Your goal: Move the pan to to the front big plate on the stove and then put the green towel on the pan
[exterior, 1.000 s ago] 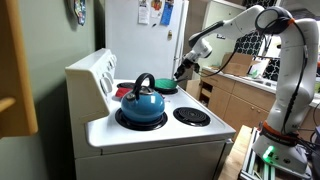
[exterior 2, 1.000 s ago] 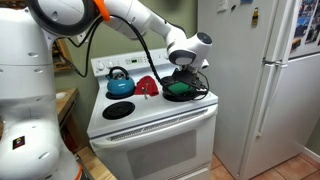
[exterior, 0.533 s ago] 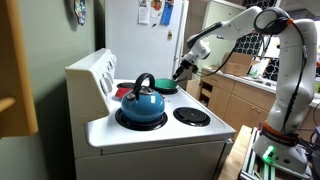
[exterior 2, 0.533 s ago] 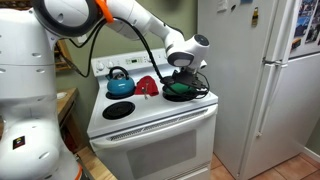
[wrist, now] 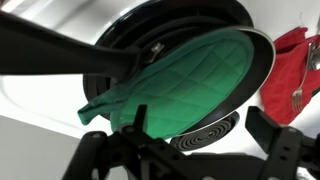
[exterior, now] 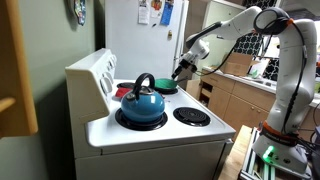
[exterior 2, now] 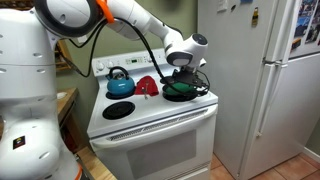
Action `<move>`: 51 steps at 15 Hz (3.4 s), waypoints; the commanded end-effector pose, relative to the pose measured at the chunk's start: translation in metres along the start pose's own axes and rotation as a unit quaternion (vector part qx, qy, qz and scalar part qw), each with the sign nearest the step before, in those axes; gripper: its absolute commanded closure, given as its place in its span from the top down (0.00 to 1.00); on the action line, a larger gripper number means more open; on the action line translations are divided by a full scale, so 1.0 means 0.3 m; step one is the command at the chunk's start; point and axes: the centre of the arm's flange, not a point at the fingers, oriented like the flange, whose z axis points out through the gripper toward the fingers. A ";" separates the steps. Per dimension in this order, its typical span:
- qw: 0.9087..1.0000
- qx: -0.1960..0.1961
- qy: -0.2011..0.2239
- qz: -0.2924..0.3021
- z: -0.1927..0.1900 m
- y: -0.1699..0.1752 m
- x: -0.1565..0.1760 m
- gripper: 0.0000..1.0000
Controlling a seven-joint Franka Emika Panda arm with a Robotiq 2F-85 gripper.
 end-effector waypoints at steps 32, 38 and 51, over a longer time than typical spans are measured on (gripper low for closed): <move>0.972 -0.217 -0.067 0.052 0.073 0.018 0.078 1.00; 0.968 -0.226 -0.080 0.073 0.057 0.008 0.078 1.00; 0.982 -0.146 -0.085 0.089 0.075 -0.034 0.069 1.00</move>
